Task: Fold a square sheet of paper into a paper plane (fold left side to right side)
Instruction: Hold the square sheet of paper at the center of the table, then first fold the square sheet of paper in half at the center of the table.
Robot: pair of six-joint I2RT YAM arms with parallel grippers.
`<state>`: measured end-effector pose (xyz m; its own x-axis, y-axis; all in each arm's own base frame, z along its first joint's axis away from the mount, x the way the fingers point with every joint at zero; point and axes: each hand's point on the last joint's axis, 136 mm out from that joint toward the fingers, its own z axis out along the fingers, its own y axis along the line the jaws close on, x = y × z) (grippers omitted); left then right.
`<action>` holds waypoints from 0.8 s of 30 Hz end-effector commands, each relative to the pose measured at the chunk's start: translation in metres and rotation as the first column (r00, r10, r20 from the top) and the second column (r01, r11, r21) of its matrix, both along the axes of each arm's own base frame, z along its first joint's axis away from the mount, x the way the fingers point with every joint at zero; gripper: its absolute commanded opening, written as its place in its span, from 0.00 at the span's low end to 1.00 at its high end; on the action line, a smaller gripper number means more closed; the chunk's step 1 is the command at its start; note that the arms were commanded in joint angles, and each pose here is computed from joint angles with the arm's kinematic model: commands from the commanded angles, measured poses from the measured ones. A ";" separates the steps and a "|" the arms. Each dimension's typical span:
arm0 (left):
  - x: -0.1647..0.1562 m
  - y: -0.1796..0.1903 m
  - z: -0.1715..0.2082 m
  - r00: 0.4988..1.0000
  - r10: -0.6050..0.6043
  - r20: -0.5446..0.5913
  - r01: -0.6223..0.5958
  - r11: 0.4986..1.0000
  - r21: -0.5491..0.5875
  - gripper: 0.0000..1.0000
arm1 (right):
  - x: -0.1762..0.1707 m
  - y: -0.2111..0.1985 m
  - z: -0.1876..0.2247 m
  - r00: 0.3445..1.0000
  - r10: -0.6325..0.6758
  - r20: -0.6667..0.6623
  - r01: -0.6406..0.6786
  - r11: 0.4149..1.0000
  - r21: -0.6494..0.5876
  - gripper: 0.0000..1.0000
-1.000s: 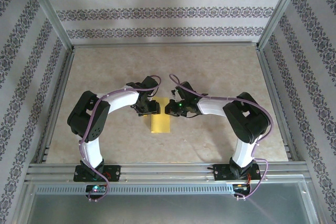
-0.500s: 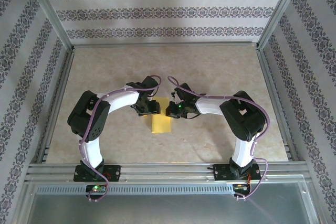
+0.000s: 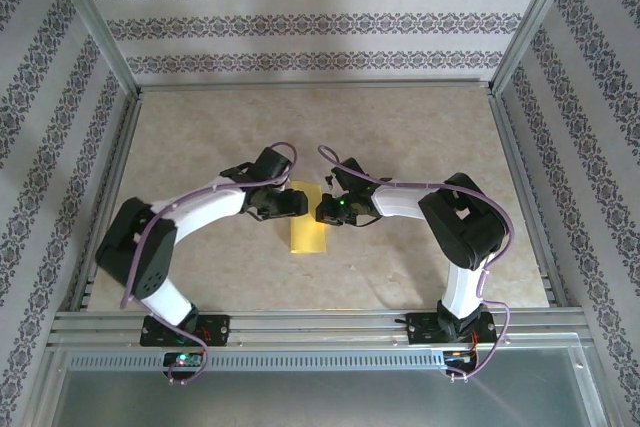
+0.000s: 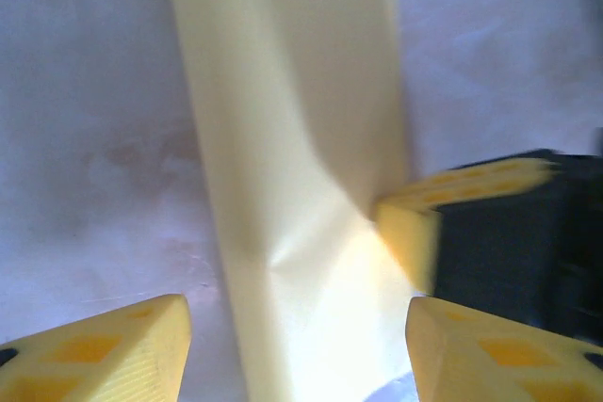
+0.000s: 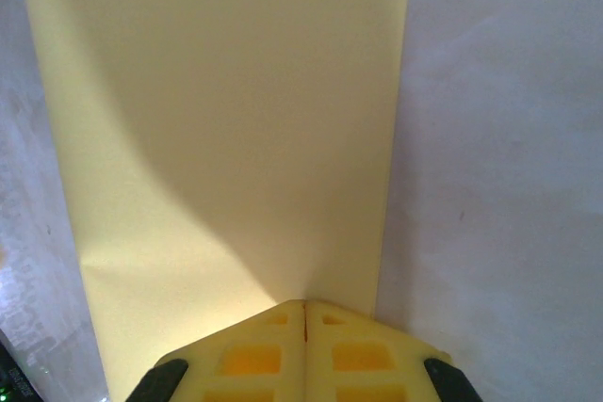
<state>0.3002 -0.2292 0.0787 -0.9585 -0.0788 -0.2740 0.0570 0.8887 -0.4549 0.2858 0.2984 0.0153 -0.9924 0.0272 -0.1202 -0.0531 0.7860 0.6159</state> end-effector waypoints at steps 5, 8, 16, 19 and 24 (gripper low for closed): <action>0.003 -0.025 0.017 0.995 -0.063 0.076 0.080 0.967 -0.241 0.38 | -0.012 -0.016 -0.026 0.999 -0.003 -0.038 -0.002 0.991 -0.131 0.00; 0.000 -0.031 0.003 0.996 -0.086 0.036 0.092 0.959 -0.268 0.29 | -0.012 -0.016 -0.026 0.999 -0.002 -0.038 -0.003 0.991 -0.133 0.00; 0.003 -0.019 -0.031 0.997 -0.071 -0.028 0.063 0.972 -0.226 0.25 | -0.013 -0.020 -0.028 0.999 -0.003 -0.038 -0.003 0.988 -0.156 0.00; 0.001 -0.014 -0.040 0.997 -0.063 -0.045 0.052 0.975 -0.214 0.24 | -0.013 -0.022 -0.029 0.999 -0.001 -0.039 -0.005 0.986 -0.168 0.00; -0.003 -0.006 -0.054 0.996 -0.045 -0.074 0.029 0.976 -0.214 0.22 | -0.014 -0.024 -0.031 0.999 0.002 -0.041 -0.009 0.983 -0.184 0.00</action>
